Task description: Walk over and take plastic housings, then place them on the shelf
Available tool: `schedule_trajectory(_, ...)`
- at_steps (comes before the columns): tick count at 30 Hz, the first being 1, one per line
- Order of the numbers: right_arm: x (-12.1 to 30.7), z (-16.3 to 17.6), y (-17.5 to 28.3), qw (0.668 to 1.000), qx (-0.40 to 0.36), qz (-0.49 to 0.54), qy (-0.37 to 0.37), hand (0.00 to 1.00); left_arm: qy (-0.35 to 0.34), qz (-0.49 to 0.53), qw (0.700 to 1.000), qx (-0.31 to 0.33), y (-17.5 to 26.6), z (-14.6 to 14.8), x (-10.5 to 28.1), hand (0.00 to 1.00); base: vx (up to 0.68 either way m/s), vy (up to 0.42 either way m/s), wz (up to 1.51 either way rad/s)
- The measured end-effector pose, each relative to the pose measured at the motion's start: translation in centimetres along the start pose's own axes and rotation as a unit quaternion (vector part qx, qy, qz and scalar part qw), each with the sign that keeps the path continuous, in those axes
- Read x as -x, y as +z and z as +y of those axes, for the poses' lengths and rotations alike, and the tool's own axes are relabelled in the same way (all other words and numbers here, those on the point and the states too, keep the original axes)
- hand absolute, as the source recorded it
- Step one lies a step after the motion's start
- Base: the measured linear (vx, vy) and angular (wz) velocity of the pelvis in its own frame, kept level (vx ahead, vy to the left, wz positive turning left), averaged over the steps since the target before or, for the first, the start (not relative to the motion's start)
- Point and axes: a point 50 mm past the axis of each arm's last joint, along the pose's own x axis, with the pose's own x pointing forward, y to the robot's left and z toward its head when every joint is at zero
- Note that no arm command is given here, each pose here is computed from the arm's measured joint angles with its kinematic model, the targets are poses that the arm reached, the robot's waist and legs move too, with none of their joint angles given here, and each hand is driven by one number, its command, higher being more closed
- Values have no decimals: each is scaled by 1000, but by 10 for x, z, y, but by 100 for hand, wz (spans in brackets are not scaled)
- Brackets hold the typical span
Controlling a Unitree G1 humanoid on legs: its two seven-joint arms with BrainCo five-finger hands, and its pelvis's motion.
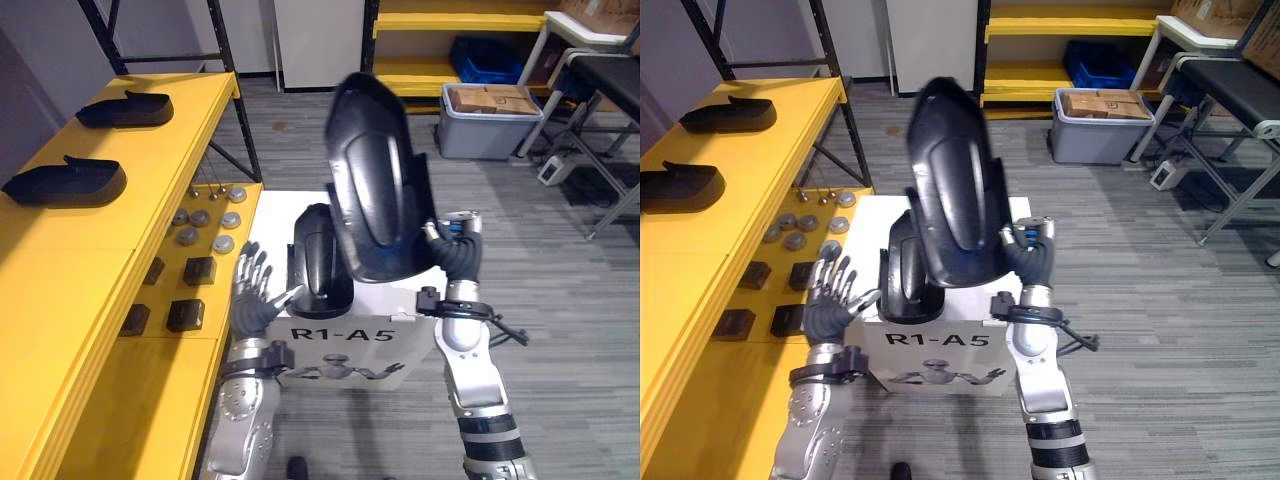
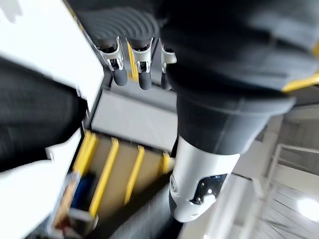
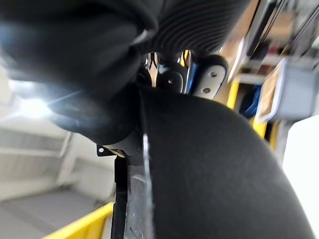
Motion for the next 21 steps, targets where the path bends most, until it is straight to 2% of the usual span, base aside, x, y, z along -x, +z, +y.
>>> schedule_trajectory(3,5,19,6,999,0,-12,47,100,-22,17,999,24,-5,-9,-5,0,0,0,0)
schedule_trajectory(8,7,24,7,998,4,-16,58,100,-16,38,998,49,-11,-6,-6,0,-19,3,-3)
schedule_trajectory(9,8,25,6,998,6,-15,61,100,-13,44,997,57,-12,-6,-6,100,0,0,0)
schedule_trajectory(15,16,21,-4,995,40,-8,87,100,7,65,995,73,-16,4,-6,100,0,0,-1)
schedule_trajectory(21,33,20,-15,990,55,-3,128,100,18,69,996,60,-14,14,-8,100,-9,3,-5)
